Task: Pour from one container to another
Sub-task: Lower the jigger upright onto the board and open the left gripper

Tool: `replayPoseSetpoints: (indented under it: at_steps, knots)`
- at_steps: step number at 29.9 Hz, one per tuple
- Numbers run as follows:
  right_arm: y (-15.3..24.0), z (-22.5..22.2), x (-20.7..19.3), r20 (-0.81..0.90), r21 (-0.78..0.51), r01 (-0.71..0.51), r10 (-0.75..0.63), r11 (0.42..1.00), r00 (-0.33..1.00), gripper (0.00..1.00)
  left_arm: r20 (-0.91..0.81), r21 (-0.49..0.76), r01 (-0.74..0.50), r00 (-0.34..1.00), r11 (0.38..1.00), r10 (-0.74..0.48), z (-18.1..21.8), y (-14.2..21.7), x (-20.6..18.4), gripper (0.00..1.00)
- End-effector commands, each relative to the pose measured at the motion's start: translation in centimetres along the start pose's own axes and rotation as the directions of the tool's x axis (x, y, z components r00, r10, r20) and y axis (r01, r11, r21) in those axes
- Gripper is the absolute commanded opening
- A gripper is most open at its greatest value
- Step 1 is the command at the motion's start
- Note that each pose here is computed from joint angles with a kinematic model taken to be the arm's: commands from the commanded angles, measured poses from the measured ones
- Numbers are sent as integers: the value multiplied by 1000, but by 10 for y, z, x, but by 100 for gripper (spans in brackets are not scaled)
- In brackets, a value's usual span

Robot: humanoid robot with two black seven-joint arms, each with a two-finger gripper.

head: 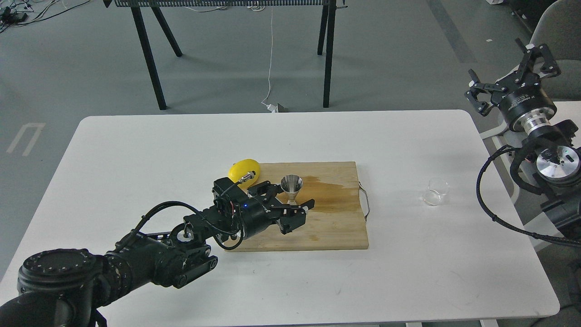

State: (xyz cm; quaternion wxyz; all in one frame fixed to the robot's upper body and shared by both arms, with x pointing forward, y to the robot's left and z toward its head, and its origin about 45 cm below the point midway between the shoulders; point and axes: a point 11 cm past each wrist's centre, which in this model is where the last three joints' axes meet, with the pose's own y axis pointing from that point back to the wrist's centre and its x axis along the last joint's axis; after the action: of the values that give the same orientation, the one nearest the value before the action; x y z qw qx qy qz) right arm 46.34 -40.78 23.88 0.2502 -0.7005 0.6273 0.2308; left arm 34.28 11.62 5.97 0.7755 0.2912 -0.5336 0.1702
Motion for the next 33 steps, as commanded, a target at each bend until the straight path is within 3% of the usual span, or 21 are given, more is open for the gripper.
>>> replayPoseSetpoints:
  at_steps: [1,19,33]
  knots:
    - [0,0,0,1,-1,1,-1,1000,1000,100,2,6,-3,1000,1000,3,-3,1,2,86]
    - [0,-1,0,1,2,0,0,1000,1000,100,-6,-9,-7,1000,1000,7,2,0,2,86]
    - [0,1,0,1,2,-1,1,1000,1000,100,11,37,7,1000,999,-7,-21,18,2,86]
